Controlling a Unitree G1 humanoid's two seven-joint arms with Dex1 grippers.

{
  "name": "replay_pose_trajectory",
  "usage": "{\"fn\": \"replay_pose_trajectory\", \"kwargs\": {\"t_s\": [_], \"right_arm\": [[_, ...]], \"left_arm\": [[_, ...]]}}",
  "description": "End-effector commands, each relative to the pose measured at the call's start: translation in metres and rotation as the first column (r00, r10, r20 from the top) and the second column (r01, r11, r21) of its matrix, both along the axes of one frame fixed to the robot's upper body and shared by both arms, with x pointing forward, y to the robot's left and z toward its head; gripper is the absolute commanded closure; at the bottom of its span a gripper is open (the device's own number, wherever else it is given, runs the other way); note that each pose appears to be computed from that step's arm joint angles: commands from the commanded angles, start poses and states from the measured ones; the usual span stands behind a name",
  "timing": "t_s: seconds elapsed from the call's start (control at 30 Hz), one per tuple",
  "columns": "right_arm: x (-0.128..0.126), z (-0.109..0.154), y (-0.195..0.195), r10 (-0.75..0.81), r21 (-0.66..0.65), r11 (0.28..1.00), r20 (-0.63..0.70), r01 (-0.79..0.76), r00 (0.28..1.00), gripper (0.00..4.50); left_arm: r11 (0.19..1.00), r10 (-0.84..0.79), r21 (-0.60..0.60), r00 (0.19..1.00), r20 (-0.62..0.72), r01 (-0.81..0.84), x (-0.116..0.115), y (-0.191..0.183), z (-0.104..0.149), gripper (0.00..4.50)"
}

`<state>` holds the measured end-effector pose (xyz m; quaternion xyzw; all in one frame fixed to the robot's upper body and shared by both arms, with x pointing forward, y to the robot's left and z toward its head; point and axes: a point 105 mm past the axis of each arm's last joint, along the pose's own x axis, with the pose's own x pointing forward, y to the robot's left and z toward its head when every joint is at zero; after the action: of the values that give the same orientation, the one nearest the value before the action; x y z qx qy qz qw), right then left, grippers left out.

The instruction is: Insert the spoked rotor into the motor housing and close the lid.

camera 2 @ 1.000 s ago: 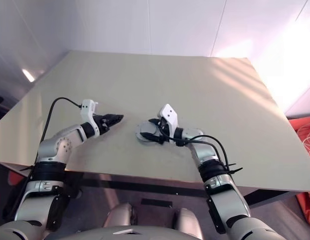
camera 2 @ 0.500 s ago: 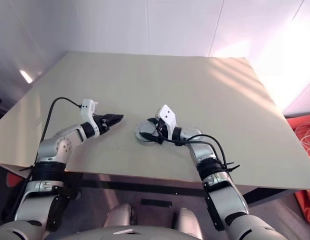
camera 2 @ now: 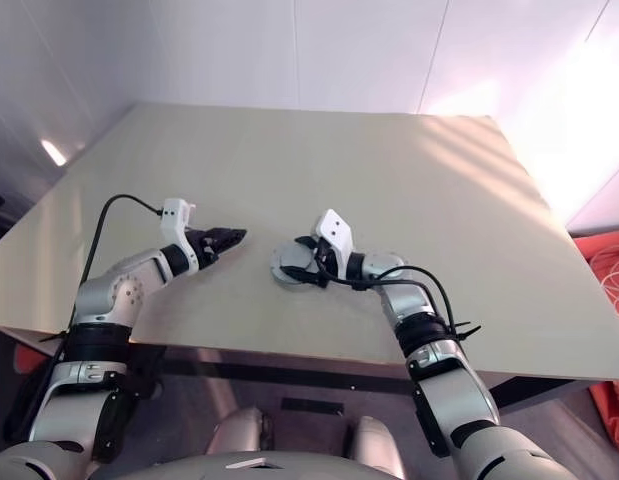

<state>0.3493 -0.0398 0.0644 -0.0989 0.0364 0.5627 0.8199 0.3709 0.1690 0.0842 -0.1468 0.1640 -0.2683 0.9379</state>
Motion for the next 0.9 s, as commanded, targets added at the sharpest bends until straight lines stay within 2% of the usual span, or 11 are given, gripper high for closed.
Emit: {"fn": "replay_pose_trajectory", "kwargs": {"t_s": [0.03,0.23,0.9], "right_arm": [[0.002,-0.015,-0.014,-0.035,-0.067,0.997,-0.029,0.033,0.999,1.35],[0.000,-0.030,-0.022,-0.040,-0.114,0.993,-0.055,0.033,0.998,1.35],[-0.005,-0.037,-0.027,-0.006,-0.154,0.988,-0.086,-0.007,0.996,1.35]], "left_arm": [[1.000,0.003,0.000,0.997,0.073,-0.003,0.004,0.002,0.020,1.62],[1.000,0.005,0.000,0.997,0.073,-0.005,0.004,0.003,0.020,1.62],[1.000,0.008,-0.003,0.997,0.075,-0.008,0.004,0.001,0.021,1.62]]}}
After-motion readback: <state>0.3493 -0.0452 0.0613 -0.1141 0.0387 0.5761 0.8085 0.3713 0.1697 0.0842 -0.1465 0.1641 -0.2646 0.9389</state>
